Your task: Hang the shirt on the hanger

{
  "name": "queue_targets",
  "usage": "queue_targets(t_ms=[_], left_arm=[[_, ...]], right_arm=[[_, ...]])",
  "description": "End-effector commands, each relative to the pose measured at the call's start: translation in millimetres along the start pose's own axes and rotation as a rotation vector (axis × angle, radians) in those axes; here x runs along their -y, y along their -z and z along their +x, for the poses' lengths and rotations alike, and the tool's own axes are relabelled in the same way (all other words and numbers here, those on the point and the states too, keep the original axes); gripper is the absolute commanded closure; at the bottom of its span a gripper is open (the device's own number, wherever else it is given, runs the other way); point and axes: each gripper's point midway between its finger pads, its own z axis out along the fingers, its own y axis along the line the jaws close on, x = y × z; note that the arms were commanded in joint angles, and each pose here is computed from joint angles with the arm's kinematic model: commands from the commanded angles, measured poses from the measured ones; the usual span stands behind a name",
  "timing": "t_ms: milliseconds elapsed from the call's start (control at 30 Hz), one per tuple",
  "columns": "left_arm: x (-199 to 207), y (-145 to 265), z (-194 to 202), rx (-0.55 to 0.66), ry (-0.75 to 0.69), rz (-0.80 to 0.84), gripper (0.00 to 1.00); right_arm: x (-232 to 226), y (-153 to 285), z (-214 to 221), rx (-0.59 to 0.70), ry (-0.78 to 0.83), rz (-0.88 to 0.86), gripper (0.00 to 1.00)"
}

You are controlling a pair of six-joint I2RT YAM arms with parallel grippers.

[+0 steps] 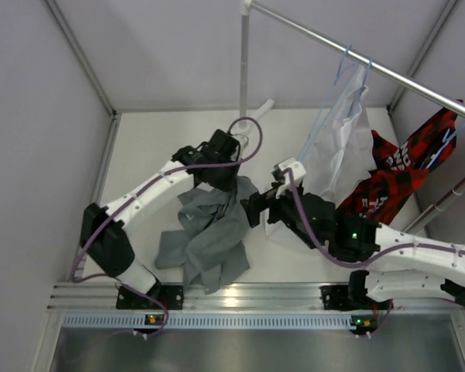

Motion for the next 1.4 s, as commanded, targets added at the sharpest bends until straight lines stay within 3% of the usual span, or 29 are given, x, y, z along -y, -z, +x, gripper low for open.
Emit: queue_targets(t_ms=[0,33,67,100,200,300,333,400,500,567,733,800,833,900,967,1100,1233,1367], left_arm=[[28,-27,-40,0.09,-0.092,0.062,1.0],[29,-27,-49,0.107,-0.08,0.055,0.98],[20,-25,-60,0.141,-0.062,-0.007,0.78],[14,-16,-76,0.192,-0.038,-0.051,0.03],[-31,18,-98,0.337,0.108,-0.311,0.02],[-77,60,-85,0.476,0.3,-0.528,0.02],[-87,53,-60,0.463,0.352,-0.568,0.02],[-93,76,-47,0.566,0.464,-0.53,0.02],[-99,64,7,0.574,0.596,-0.453,0.02],[-103,38,54,0.489,0.643,-0.435,0.02],[-107,15,104,0.427,0.844,-0.313,0.05],[-102,-4,126,0.347,0.874,-0.225,0.13],[-112,-8,117,0.386,0.922,-0.195,0.16],[-103,-23,130,0.329,0.919,-0.086,0.19],[-107,-26,119,0.384,0.93,-0.031,0.18],[-81,-32,108,0.389,0.9,0.167,0.18],[-81,-52,122,0.334,0.933,0.166,0.3],[-86,-64,134,0.32,0.962,0.151,0.55]], right_arm=[[44,28,-5,0.005,-0.035,0.133,0.0],[49,38,-8,0.019,-0.063,0.129,0.01],[50,42,-6,0.015,-0.067,0.115,0.01],[50,46,-6,0.018,-0.074,0.099,0.01],[44,57,-7,0.028,-0.088,0.018,0.01],[35,60,-6,0.027,-0.071,-0.048,0.0],[34,59,-5,0.023,-0.052,-0.056,0.01],[26,57,-1,0.005,-0.026,-0.095,0.0],[20,52,5,-0.021,0.019,-0.119,0.01],[18,48,10,-0.035,0.045,-0.12,0.01],[4,38,20,-0.075,0.094,-0.173,0.01],[0,35,22,-0.087,0.101,-0.19,0.0],[-3,32,25,-0.097,0.109,-0.194,0.01],[-7,30,27,-0.102,0.112,-0.211,0.01],[-10,28,30,-0.115,0.114,-0.222,0.01],[-12,26,33,-0.126,0.12,-0.226,0.01],[-13,24,36,-0.137,0.118,-0.227,0.01],[-16,23,37,-0.143,0.117,-0.233,0.01]])
